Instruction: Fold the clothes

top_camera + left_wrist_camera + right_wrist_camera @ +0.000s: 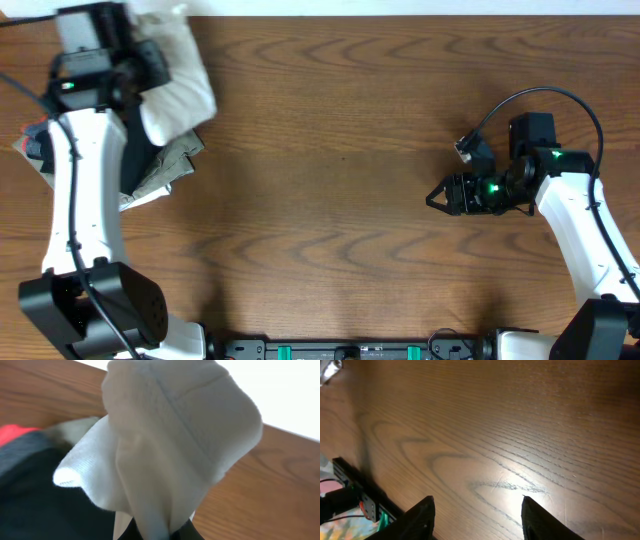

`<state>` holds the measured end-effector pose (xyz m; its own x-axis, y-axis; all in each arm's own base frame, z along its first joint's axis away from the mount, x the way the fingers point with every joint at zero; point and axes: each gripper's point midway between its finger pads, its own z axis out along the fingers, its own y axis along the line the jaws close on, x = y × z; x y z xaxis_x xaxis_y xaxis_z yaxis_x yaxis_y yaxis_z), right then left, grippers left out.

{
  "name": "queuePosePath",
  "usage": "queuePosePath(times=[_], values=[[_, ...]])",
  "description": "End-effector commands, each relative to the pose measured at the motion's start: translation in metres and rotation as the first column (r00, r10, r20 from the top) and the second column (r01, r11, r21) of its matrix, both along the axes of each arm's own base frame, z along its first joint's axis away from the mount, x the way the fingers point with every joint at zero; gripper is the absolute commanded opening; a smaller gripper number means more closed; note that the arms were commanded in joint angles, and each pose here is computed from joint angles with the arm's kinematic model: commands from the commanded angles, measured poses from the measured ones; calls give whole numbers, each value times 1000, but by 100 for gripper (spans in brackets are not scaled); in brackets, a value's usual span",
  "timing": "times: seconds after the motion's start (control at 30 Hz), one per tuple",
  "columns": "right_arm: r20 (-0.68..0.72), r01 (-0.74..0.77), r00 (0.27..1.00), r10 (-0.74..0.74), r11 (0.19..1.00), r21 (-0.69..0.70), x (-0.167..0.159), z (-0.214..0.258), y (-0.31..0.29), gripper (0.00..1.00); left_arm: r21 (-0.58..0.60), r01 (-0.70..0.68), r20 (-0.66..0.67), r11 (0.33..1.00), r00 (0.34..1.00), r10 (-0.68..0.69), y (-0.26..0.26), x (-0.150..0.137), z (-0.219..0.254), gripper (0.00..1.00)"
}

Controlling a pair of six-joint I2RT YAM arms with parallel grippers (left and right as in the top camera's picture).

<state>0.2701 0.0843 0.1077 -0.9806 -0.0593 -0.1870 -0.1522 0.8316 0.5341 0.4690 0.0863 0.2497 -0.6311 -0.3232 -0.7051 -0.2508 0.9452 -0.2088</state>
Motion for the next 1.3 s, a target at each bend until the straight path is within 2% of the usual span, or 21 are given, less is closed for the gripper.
queuePosePath(times=[0.0, 0.3, 0.77, 0.87, 0.93, 1.03, 1.1, 1.2, 1.27], values=[[15, -6, 1000, 6, 1000, -21, 1, 0, -4, 54, -19, -108, 47, 994, 993, 109, 37, -7, 20, 6], [10, -6, 1000, 6, 1000, -21, 0, 0, -4, 54, -50, -283, 15, 958, 959, 284, 106, -37, 13, 7], [-23, -6, 1000, 6, 1000, -19, -7, 0, -4, 54, -78, -389, -153, 918, 915, 374, 144, -65, -44, 7], [-22, -6, 1000, 6, 1000, -19, -7, 0, -4, 55, -81, -409, -174, 909, 904, 391, 152, -71, -50, 11], [-22, -7, 1000, 6, 1000, -19, -7, 0, -4, 55, -77, -427, -181, 901, 895, 408, 158, -76, -51, 17], [-26, -6, 1000, 6, 1000, -19, -8, -1, -4, 55, -62, -468, -190, 881, 872, 450, 173, -88, -52, 40], [-31, -7, 999, 6, 1000, -19, -9, -1, -4, 55, -70, -512, -202, 856, 848, 491, 184, -98, -54, 68], [-34, -7, 999, 6, 1000, -18, -10, -1, -4, 55, -141, -616, -224, 775, 783, 581, 197, -113, -57, 77], [-33, -7, 999, 6, 1000, -19, -10, -1, -4, 55, -234, -608, -221, 759, 793, 568, 194, -112, -54, 78]])
